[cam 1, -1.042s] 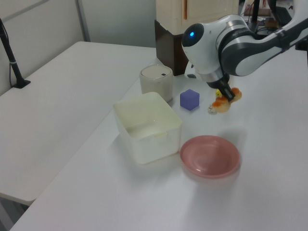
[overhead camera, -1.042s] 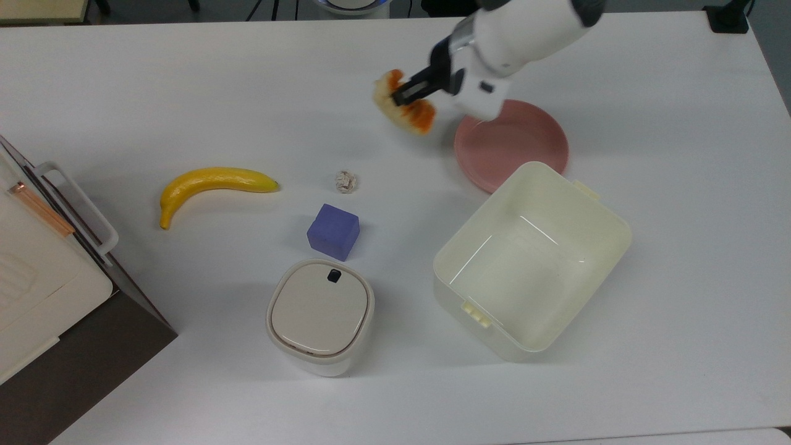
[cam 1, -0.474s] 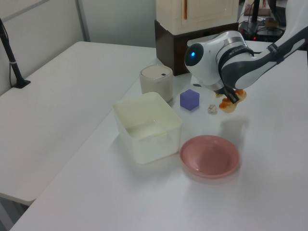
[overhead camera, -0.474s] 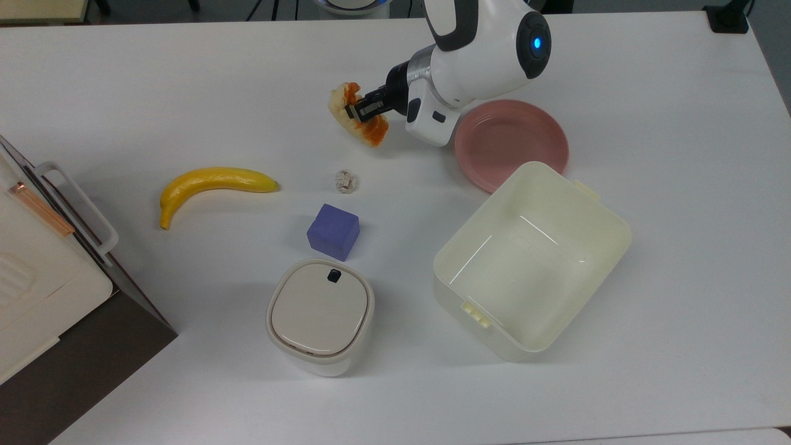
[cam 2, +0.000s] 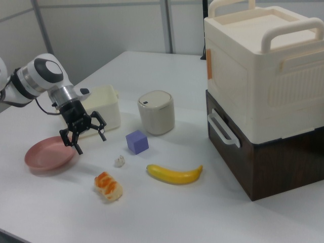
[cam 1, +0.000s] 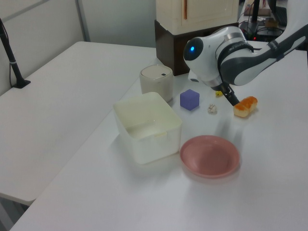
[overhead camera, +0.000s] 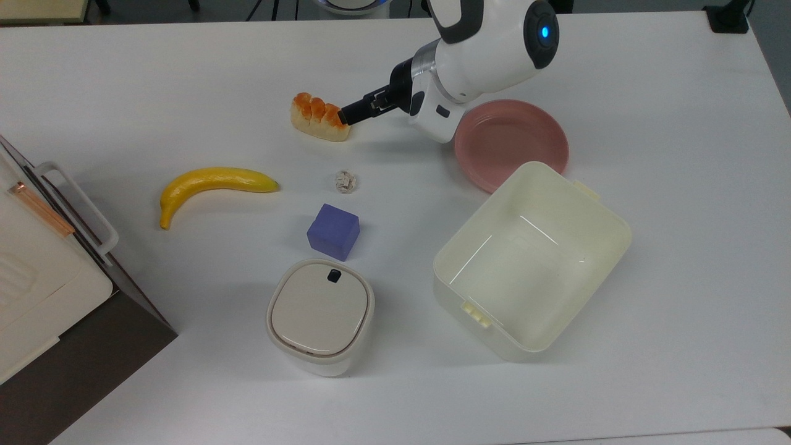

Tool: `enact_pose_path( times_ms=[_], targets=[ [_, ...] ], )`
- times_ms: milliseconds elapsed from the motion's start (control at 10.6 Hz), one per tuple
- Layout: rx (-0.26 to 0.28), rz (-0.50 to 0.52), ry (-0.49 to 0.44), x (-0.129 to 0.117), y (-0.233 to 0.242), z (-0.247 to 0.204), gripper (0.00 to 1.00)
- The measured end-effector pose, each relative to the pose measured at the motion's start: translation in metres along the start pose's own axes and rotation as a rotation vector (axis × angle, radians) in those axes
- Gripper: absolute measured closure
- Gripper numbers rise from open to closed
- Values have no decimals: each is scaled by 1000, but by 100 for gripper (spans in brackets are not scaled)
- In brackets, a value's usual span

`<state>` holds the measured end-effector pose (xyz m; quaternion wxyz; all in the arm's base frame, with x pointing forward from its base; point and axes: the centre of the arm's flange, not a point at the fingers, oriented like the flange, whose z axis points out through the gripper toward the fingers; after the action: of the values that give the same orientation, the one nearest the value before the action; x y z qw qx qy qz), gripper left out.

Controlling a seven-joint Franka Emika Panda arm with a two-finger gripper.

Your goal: Put the bread on the table

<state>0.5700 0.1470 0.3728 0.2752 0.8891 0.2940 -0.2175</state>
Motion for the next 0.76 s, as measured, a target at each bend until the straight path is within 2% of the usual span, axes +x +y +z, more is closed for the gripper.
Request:
enact_pose_path(
  times_ms=[95,189,284,474,568,758],
  targets=[
    [6,30,33,-3,10,-14,0],
    [68,103,83,-11,26,-33,0],
    [150,229,137,-26,55,-50,0],
    [238,432,208,-66,116,-68,0],
    [298,503,234,-84,141,-69,0],
    [472,662,301,-120,193,-66,0]
  ],
)
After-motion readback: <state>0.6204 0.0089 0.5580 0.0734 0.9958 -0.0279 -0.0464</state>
